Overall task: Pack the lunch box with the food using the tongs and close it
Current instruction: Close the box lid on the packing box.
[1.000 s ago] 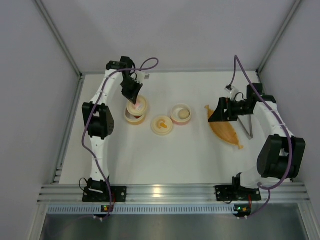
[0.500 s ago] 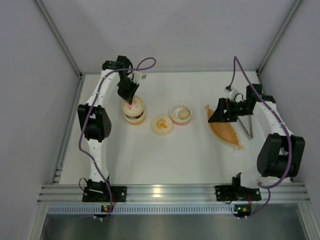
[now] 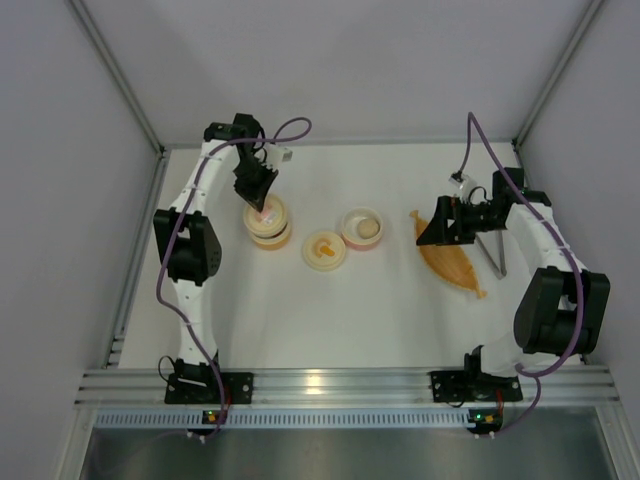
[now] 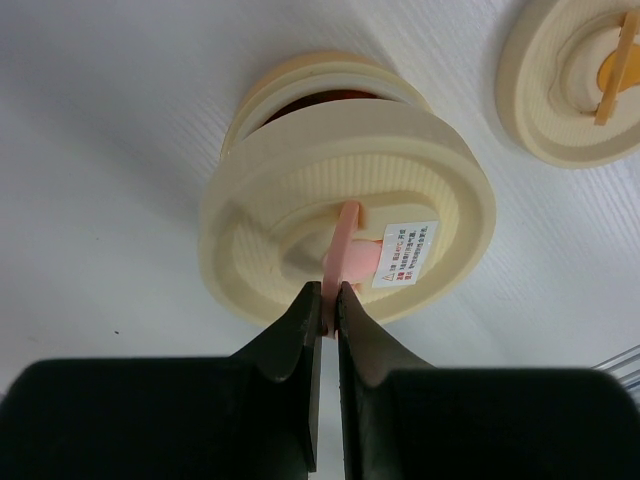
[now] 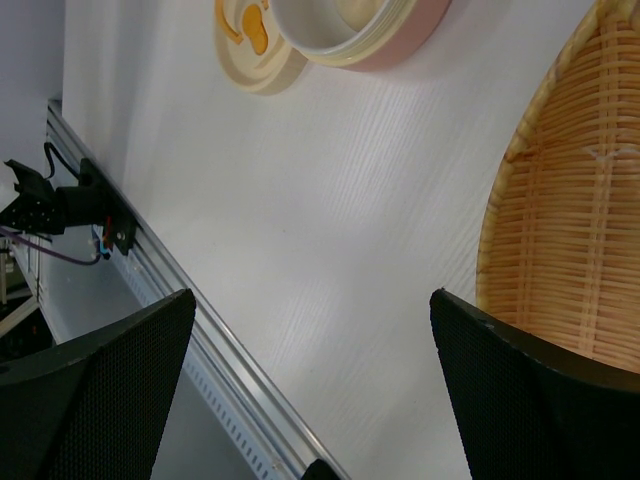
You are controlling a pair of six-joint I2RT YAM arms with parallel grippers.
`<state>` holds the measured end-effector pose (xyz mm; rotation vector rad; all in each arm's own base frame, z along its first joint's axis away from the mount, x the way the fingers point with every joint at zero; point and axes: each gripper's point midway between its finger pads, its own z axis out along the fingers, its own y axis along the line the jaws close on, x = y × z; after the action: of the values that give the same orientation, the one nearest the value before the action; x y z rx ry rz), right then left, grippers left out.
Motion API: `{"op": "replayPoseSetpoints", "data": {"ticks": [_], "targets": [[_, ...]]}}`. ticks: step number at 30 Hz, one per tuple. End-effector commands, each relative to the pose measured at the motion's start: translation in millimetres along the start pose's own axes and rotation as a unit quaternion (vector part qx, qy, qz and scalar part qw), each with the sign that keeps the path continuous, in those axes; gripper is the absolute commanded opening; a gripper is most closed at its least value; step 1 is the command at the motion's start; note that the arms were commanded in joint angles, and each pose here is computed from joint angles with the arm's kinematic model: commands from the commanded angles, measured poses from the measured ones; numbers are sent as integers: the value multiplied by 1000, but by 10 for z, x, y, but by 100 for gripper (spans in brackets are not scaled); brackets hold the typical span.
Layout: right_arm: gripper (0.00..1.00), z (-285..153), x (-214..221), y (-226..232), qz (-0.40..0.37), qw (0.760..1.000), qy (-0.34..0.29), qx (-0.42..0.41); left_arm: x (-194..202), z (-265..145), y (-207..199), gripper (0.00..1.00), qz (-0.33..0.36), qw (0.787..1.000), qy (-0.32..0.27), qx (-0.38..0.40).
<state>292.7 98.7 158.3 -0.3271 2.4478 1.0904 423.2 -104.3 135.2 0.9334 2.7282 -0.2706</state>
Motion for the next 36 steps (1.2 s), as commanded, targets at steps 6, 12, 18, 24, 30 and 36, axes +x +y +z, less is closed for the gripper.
{"op": "replayPoseSetpoints", "data": {"ticks": [6, 12, 18, 24, 30, 36], "targets": [[99, 15, -84, -14, -16, 1000, -11, -2, 320, -65, -150, 0, -21, 997, 70, 36], [99, 23, -78, -21, -16, 1000, -10, -1, 321, 61, -141, 0, -22, 996, 80, 45], [99, 20, -74, -37, -17, 1000, -10, 2, 289, 134, -100, 2, -23, 995, 83, 44], [99, 31, -45, -60, -14, 1000, -7, 6, 254, 175, -133, 7, -27, 995, 78, 57], [99, 36, -49, -58, -13, 1000, -6, 3, 211, 156, -194, 13, -31, 995, 69, 67], [99, 38, -47, -59, -12, 1000, -6, 3, 192, 108, -255, 42, -29, 995, 59, 78]]}}
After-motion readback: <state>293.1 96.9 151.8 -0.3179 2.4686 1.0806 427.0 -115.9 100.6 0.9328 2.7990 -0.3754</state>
